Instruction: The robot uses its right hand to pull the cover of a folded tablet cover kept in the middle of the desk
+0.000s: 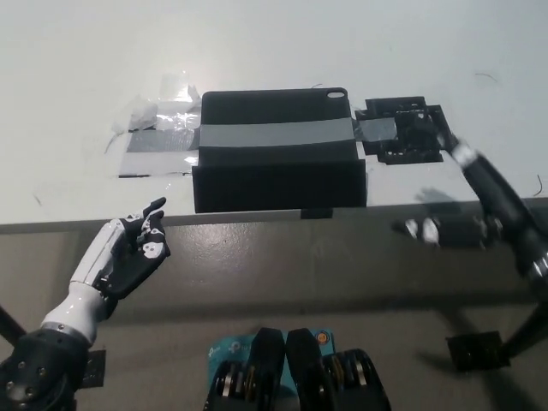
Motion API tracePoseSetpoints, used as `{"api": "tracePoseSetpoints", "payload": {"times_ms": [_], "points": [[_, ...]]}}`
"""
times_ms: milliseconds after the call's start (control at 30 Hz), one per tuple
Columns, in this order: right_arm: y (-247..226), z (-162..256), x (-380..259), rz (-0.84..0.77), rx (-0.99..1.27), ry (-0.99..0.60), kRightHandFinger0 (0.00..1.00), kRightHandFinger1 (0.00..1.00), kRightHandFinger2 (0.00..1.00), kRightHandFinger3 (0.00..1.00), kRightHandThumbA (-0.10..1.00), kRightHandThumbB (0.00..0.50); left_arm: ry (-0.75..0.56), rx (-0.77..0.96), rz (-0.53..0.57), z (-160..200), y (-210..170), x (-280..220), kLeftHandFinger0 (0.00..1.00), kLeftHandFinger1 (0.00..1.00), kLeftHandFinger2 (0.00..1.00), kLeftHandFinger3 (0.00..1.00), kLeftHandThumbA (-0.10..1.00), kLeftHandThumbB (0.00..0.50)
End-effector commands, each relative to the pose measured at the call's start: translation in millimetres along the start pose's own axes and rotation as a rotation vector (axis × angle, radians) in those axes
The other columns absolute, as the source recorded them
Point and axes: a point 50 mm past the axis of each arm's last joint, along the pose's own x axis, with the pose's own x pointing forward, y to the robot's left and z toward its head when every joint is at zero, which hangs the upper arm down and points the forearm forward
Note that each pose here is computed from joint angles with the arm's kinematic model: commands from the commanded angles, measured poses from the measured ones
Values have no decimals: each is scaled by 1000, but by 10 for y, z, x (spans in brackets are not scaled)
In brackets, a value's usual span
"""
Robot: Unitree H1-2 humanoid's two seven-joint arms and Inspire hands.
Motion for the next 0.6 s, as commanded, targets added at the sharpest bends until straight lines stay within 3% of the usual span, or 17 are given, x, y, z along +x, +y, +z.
{"api": "tracePoseSetpoints", "payload": {"times_ms": [0,67,267,567], "points": [[-142,546,569,11,-198,-94,1000,1000,1000,1000,991,500,-42,12,-15,118,4,-31,1000,1000,1000,1000,555,200],[-95,702,800,57,-224,-109,1000,1000,1000,1000,1000,500,-40,17,-7,117,10,-51,1000,1000,1000,1000,565,218],[143,976,1352,151,-385,-140,1000,1000,1000,1000,1000,500,-36,29,-10,106,15,-51,1000,1000,1000,1000,588,205],[765,433,1694,407,-616,84,1000,1000,1000,1000,1000,500,-42,33,-10,127,22,-39,1000,1000,1000,1000,565,188]]}}
